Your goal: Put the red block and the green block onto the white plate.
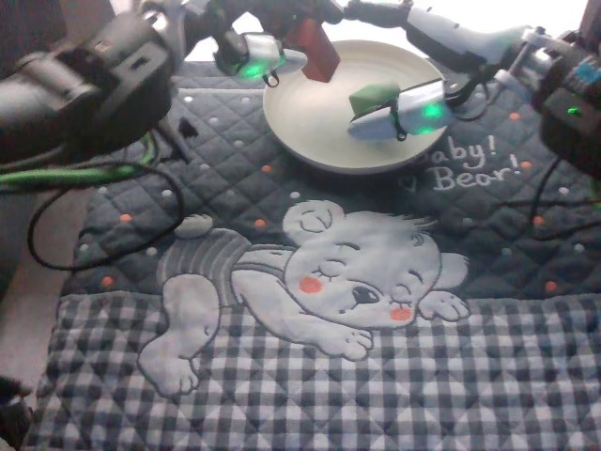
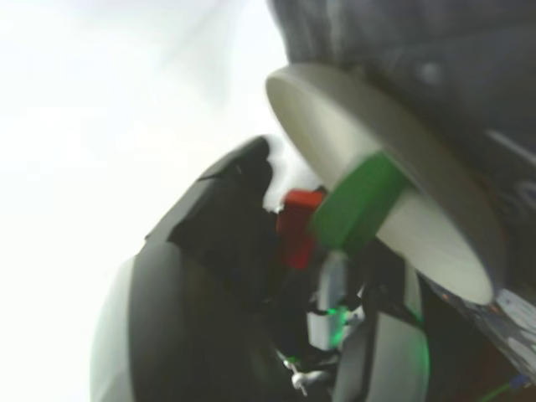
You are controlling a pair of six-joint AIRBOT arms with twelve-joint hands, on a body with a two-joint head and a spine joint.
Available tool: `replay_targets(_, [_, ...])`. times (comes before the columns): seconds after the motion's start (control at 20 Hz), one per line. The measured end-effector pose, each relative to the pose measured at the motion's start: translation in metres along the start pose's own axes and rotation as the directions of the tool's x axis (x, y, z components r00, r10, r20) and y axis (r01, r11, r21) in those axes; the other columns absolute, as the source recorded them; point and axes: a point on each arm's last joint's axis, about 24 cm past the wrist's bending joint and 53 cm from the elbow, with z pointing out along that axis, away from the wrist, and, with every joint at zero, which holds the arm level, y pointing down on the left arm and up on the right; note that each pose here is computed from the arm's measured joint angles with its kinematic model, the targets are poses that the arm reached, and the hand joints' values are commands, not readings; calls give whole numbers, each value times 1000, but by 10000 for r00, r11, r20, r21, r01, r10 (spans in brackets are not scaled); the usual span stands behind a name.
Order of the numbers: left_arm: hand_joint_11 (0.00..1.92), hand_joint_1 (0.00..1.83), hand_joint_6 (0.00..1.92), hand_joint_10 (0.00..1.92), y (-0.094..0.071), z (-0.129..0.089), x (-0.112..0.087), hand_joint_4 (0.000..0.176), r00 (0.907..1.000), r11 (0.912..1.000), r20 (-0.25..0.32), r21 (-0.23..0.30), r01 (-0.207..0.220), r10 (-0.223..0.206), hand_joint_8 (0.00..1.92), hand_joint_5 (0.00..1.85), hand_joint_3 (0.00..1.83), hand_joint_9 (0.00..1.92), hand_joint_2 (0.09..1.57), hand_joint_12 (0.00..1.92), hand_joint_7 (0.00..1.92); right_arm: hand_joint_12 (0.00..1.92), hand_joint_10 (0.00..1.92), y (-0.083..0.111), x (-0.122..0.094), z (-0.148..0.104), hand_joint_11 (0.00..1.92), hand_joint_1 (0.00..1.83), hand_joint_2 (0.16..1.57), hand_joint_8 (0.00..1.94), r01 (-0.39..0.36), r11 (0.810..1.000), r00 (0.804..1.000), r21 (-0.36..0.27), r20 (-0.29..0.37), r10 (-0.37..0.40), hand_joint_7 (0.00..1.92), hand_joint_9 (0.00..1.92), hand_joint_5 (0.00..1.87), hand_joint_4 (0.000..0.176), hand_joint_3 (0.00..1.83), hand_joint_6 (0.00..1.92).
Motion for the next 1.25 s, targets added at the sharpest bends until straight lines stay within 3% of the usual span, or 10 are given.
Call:
replay_targets(0.1, [2, 1042, 0, 6, -9, -19, 7, 0, 9995, 9992, -238, 340, -197, 206, 5, 212, 0, 234, 870, 771, 232, 181, 6, 25, -20, -14, 0, 611, 824, 1, -109, 9963, 9993, -853, 342, 138, 47, 69, 2, 175, 0, 0])
replay_targets(0.2, [0, 886, 1, 1, -7, -57, 5, 95, 9987, 9984, -434, 504, -238, 260, 1, 105, 1, 129, 884, 610, 123, 142, 7, 62, -27, -35, 35, 616, 815, 8, -44, 9766, 9992, -2151, 371, 127, 70, 76, 11, 176, 0, 4])
replay_targets(0.3, [0, 856, 3, 2, 0, -89, 6, 117, 9983, 9980, -572, 613, 137, -102, 1, 120, 5, 99, 910, 499, 112, 149, 6, 58, -26, -65, 51, 632, 817, 8, -71, 9729, 9996, -2313, 261, 135, 76, 77, 2, 176, 1, 0])
replay_targets(0.4, [0, 854, 2, 1, 14, -124, 1, 125, 9964, 9971, -590, 422, 626, -601, 4, 98, 0, 2, 880, 122, 31, 20, 2, 39, -16, -94, 0, 669, 824, 1, -357, 9834, 9994, -1778, -70, 350, 108, 37, 37, 176, 0, 2])
replay_targets(0.7, [21, 814, 0, 0, -3, -209, 7, 129, 9907, 9880, -396, 795, 1328, -1300, 0, 59, 0, 0, 847, 10, 3, 20, 12, 20, 0, -178, 44, 783, 806, 5, -1328, 9828, 9911, -1287, -253, 1307, 126, 34, 86, 174, 0, 10])
replay_targets(0.85, [42, 729, 0, 0, -9, -242, -20, 105, 9926, 9917, 551, 762, 1040, -1083, 0, 28, 0, 0, 864, 21, 0, 7, 14, 7, -6, -215, 12, 683, 801, 8, -1594, 9849, 9870, -678, 76, 1603, 145, 61, 81, 176, 0, 3])
replay_targets(0.9, [64, 756, 3, 0, -14, -253, -31, 143, 9911, 9923, 941, 898, 856, -940, 0, 35, 0, 0, 825, 31, 0, 1, 2, 8, -12, -225, 2, 650, 851, 1, -1619, 9842, 9860, -717, 297, 1643, 115, 22, 79, 176, 20, 1])
replay_targets(1.0, [89, 695, 6, 1, -19, -269, -43, 162, 9830, 9910, 1564, 1071, 800, -962, 3, 53, 11, 4, 878, 48, 13, 33, 16, 8, -20, -240, 70, 500, 924, 7, -1799, 9805, 9790, -785, 830, 1863, 172, 112, 94, 172, 6, 5])
replay_targets(1.15, [112, 640, 1, 3, -24, -274, -45, 150, 9787, 9886, 1768, 1261, 828, -1045, 7, 44, 22, 7, 921, 63, 28, 36, 8, 12, -22, -244, 77, 541, 927, 7, -1844, 9783, 9762, -946, 984, 1935, 183, 106, 104, 176, 4, 5])
replay_targets(1.25, [118, 374, 0, 3, -23, -275, -48, 99, 9762, 9890, 1896, 1230, 825, -1050, 0, 0, 12, 24, 1062, 86, 0, 31, 11, 13, -23, -245, 70, 678, 968, 0, -1859, 9775, 9752, -994, 1029, 1959, 170, 126, 91, 170, 15, 6])
